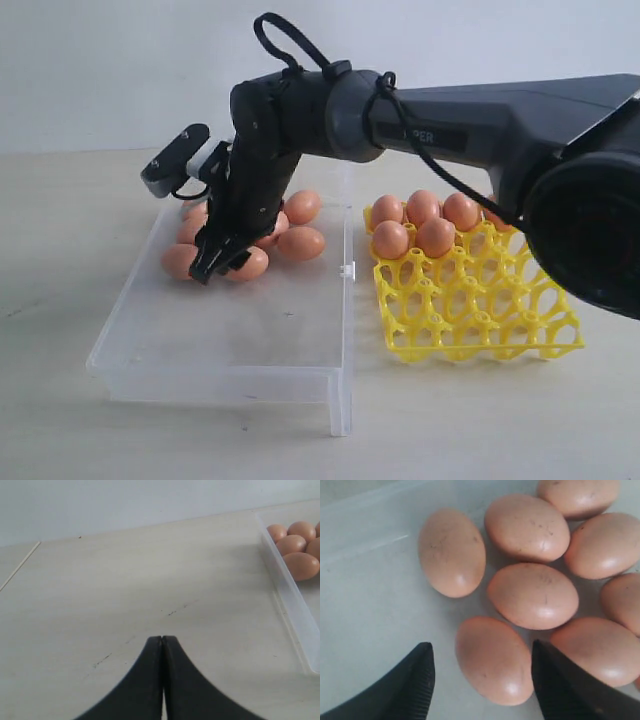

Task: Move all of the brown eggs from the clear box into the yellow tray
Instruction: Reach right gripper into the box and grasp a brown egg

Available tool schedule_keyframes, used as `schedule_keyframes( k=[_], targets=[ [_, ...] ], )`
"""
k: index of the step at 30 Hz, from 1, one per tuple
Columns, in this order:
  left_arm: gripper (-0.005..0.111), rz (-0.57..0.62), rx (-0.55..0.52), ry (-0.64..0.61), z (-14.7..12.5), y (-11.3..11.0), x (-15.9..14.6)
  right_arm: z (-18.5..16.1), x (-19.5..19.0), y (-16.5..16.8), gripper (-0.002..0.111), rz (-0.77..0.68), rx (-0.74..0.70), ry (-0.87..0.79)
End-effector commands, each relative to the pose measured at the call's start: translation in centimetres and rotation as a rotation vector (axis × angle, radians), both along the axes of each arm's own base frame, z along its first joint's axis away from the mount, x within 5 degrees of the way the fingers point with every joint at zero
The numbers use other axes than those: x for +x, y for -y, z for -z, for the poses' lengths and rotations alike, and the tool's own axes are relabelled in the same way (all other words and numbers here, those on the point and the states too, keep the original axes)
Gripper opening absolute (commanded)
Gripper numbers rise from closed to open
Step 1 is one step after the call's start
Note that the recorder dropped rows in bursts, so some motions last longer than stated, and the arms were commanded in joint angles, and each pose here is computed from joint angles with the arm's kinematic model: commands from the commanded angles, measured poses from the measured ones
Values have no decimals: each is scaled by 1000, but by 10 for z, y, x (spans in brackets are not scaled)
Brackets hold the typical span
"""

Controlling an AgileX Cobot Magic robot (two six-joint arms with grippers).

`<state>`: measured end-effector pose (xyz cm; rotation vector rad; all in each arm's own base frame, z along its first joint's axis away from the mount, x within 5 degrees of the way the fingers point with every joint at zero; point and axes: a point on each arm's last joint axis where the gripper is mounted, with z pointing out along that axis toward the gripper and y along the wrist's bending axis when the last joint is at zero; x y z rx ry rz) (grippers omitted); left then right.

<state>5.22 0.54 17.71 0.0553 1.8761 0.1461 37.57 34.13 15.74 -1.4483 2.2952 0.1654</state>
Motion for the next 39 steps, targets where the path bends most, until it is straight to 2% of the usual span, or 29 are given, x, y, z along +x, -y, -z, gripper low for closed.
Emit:
schedule_keyframes(
  k=[1, 16, 22, 30, 34, 39],
  targets=[
    [0, 6, -6, 13, -2, 0, 0, 11, 1, -2, 53, -71, -45, 19],
    [0, 6, -6, 13, -2, 0, 0, 14, 4, -1, 53, -114, -83, 60],
    [0, 6, -6, 13, -2, 0, 0, 14, -2, -5, 66, -76, -77, 38],
    [0, 6, -6, 13, -2, 0, 0, 13, -9, -15, 67, -116, -76, 68],
    [0, 6, -6, 13, -2, 0, 0, 13, -10, -20, 67, -187, -94, 124],
    [0, 6, -6, 13, -2, 0, 0, 25, -10, -21, 66, -208, -133, 136]
  ],
)
